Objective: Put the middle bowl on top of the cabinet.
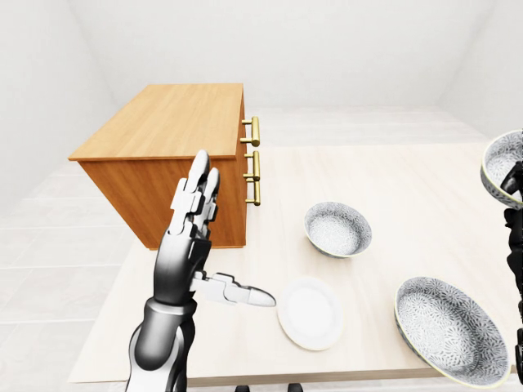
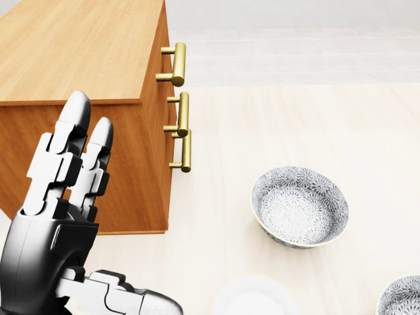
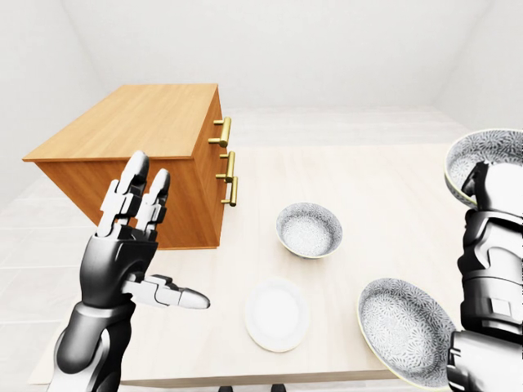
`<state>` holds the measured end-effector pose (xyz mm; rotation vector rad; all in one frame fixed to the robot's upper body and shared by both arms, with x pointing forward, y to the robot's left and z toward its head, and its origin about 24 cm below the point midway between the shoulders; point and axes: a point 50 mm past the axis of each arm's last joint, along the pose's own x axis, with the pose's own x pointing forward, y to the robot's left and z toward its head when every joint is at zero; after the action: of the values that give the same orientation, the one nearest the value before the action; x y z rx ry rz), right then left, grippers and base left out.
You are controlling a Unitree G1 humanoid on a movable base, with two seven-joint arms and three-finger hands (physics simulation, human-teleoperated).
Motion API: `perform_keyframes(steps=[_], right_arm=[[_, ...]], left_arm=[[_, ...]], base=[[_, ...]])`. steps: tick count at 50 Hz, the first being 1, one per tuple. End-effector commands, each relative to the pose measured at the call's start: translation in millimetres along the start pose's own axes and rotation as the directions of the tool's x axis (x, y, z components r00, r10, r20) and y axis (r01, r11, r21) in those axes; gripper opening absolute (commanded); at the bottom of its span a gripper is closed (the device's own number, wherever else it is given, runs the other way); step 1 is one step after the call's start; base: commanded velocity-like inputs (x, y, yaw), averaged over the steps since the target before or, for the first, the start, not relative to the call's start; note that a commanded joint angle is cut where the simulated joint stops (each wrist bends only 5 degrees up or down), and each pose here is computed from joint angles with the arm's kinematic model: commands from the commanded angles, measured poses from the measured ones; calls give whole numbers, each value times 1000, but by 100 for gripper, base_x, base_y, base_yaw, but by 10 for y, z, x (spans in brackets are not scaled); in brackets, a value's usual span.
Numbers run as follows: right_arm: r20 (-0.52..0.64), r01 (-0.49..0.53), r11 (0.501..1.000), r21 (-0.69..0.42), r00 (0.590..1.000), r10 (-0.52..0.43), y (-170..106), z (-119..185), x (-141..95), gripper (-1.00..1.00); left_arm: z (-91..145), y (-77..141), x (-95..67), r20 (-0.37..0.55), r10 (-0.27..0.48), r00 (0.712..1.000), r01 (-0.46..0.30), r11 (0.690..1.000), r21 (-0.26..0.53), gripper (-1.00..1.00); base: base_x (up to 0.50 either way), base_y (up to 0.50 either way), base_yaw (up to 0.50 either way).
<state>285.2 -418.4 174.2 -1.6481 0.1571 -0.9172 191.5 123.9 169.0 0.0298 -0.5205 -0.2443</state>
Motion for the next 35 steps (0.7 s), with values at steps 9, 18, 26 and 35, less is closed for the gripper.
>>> perform_keyframes(steps=[9,18,26,35], right_arm=[[96,61,993,103,993,-72,-357,281,39,-100],[135,39,988,149,989,-59,-407,432,-6,-100],[175,45,986,158,982,-73,-481,517,-42,-100],[214,50,978,200,972,-94,-671,652,-50,-100]], left_arm=[[-38,7,3,-15,-1,1000,1,1000,-2,100],[-22,3,-6,-11,-2,1000,2,1000,-2,100],[-33,2,-10,-16,-3,1000,3,1000,-3,100],[-33,-10,-9,-16,-15,1000,15,1000,-9,100]], base=[[0,0,0],[0,0,0],[0,0,0],[0,0,0]])
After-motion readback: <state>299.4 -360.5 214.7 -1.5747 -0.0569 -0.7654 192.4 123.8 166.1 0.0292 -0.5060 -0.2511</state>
